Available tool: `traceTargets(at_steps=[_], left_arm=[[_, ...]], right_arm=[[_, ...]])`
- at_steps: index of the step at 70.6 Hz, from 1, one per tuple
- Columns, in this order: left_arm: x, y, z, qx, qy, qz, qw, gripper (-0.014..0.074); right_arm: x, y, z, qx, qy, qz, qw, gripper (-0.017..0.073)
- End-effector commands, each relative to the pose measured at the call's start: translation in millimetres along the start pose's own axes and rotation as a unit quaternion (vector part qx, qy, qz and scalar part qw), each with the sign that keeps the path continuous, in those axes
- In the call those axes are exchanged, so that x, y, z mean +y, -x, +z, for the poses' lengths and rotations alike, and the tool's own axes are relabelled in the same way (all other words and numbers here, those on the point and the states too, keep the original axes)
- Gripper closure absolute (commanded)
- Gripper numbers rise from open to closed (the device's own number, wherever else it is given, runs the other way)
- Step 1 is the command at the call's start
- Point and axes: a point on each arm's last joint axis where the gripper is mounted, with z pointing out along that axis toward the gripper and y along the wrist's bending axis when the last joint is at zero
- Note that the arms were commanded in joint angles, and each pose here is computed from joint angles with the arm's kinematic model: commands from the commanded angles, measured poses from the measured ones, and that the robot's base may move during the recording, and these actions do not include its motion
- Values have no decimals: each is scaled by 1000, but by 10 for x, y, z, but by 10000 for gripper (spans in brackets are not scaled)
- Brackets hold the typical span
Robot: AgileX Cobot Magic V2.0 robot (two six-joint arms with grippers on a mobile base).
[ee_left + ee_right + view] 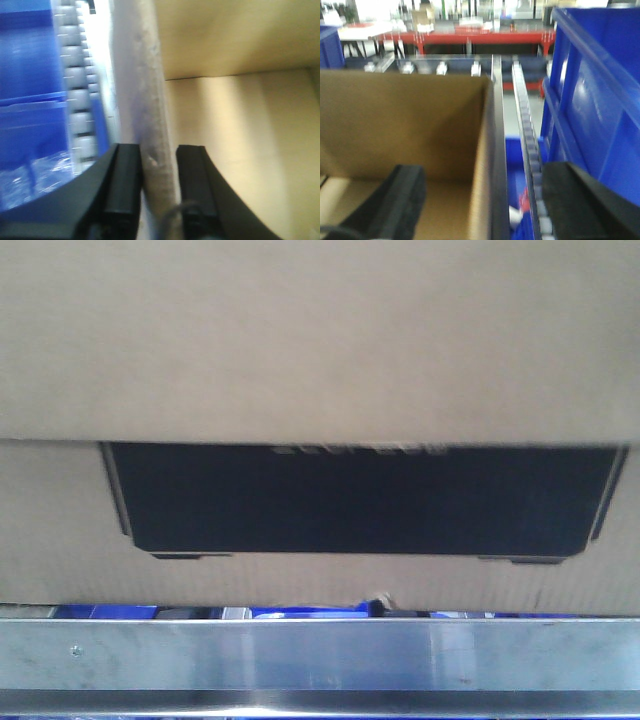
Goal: Grab box from left shelf to table start
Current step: 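Close both grippers on the box's side walls and pull it off the shelf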
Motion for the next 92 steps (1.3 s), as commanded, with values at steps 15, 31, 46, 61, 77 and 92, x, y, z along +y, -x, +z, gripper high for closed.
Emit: traceTargets(at_steps=[15, 31, 46, 61, 77, 92], left_arm=[[-101, 139, -198, -55, -32, -15, 998, 697], [-101, 138, -198, -54, -32, -15, 998, 697], [-100, 143, -199, -56, -32, -24, 998, 694], [-87, 208, -203, -90, -32, -88, 991, 691], [-64, 271, -188, -122, -33, -141, 982, 691], [-52, 267, -91, -111, -35, -160, 980, 691]], right_arm=[[28, 408, 509, 101, -2, -1, 995, -66], [36, 471, 764, 211, -4, 0, 977, -66], [45, 588, 735, 204, -4, -2, 979, -66], [51, 665, 702, 194, -4, -4, 981, -66], [34, 735, 641, 201, -16, -14, 979, -66], [4, 670, 776, 233, -33, 4, 972, -66]])
